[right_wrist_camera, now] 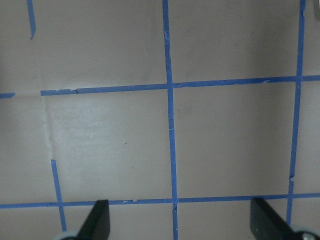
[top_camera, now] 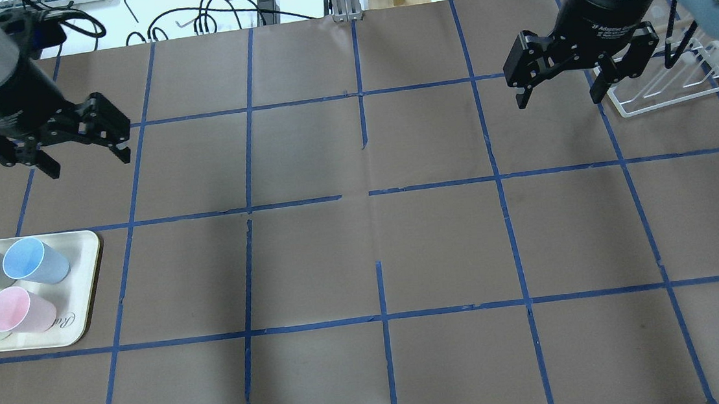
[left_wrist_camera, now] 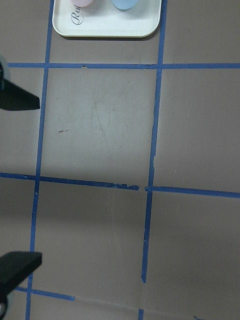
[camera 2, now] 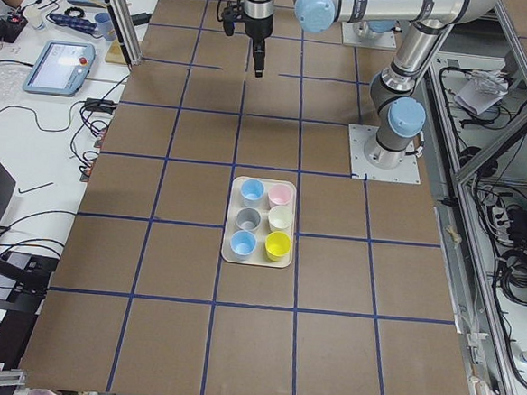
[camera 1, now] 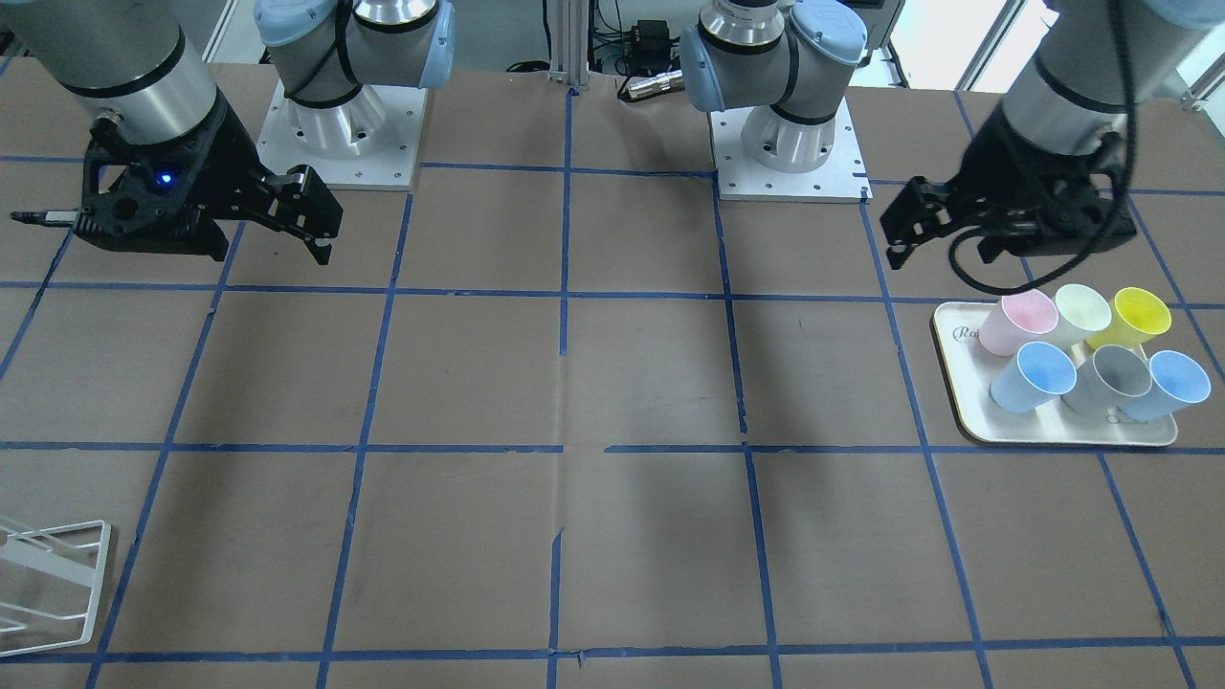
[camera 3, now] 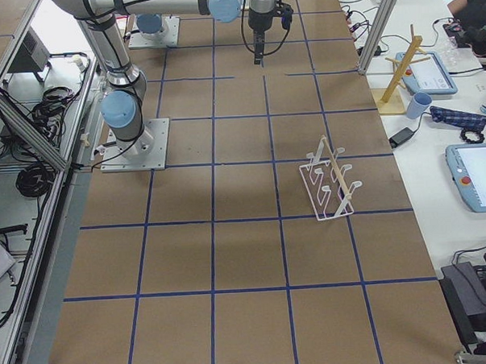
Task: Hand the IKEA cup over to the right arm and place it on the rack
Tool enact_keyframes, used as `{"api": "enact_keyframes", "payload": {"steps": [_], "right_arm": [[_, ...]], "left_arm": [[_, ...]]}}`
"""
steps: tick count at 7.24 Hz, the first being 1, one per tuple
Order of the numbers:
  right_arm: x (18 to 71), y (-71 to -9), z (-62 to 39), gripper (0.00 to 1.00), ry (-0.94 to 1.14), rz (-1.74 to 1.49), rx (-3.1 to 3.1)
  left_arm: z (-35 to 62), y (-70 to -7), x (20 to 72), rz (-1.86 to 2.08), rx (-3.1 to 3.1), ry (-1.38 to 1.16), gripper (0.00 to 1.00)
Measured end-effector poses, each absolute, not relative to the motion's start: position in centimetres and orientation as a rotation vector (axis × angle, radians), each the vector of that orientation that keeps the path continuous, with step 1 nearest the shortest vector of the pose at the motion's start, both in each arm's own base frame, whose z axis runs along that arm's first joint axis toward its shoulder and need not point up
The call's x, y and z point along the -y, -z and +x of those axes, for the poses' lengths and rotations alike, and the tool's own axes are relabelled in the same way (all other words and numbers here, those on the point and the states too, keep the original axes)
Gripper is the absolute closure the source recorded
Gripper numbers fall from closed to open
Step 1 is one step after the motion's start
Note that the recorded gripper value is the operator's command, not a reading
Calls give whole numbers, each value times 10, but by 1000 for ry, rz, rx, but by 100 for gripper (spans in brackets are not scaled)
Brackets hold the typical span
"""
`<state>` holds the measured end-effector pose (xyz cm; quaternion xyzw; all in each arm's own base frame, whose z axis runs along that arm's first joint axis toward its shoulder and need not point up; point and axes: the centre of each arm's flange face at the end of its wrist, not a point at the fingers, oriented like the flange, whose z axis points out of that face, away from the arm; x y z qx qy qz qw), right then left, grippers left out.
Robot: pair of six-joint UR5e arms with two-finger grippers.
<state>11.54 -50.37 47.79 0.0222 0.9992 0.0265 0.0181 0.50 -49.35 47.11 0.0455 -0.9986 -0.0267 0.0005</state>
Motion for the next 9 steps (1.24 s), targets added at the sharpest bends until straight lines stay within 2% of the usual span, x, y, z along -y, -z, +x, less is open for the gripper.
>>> {"api": "enact_keyframes", "payload": {"steps": [2, 4, 7, 9], "right_arm": [[503, -481, 117, 0, -77, 71, -3091], [504, -482, 118, 0, -72, 80, -3075], [507, -480, 143, 0, -80, 84, -2794], [510, -485, 163, 0, -86, 112, -2516]], "left_arm": [[138, -439, 471, 101, 3100, 129, 0], [272, -391, 439, -12, 3117, 46, 0], [409, -315, 395, -68, 3086, -80, 0], [467, -279, 366, -35, 3063, -98, 0]]}}
